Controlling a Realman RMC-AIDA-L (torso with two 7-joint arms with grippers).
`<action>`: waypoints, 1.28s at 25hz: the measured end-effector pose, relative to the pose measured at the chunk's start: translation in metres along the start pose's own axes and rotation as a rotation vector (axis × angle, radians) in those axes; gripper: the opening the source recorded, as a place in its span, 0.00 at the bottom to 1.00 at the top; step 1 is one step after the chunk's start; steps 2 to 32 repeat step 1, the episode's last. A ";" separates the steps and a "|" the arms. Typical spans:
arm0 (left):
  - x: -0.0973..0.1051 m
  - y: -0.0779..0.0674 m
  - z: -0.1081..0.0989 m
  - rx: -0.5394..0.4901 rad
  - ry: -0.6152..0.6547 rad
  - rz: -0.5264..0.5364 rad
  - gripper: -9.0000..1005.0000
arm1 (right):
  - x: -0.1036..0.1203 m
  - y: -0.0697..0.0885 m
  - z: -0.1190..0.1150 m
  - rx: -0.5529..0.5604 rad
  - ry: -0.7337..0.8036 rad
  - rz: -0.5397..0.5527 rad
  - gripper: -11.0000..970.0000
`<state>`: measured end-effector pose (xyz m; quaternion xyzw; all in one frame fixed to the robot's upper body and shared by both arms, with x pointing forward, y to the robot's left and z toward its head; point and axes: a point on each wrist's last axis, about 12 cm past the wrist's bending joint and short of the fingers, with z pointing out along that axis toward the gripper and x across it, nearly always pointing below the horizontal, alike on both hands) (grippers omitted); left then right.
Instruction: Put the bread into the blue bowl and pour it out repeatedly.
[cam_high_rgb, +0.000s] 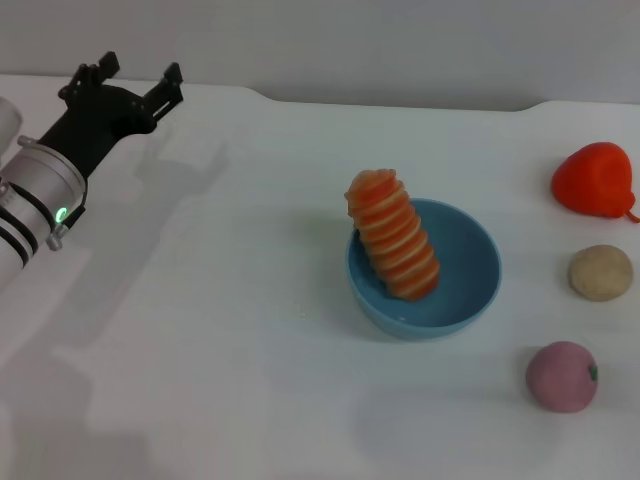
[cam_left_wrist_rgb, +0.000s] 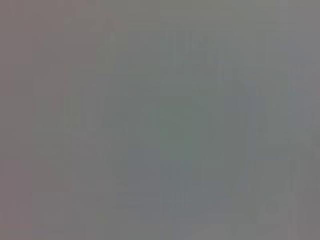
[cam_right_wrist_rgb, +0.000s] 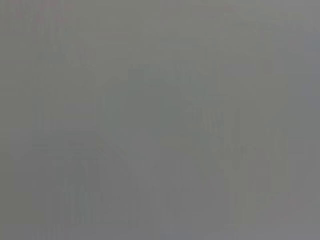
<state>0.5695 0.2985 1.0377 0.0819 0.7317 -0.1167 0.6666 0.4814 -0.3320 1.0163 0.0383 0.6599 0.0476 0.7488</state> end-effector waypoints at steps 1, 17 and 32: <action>0.000 0.000 0.000 0.000 0.000 0.000 0.86 | 0.000 0.000 0.001 -0.001 -0.001 -0.002 0.47; 0.000 0.000 0.000 0.000 0.000 0.000 0.86 | 0.000 0.000 0.001 -0.001 -0.001 -0.002 0.47; 0.000 0.000 0.000 0.000 0.000 0.000 0.86 | 0.000 0.000 0.001 -0.001 -0.001 -0.002 0.47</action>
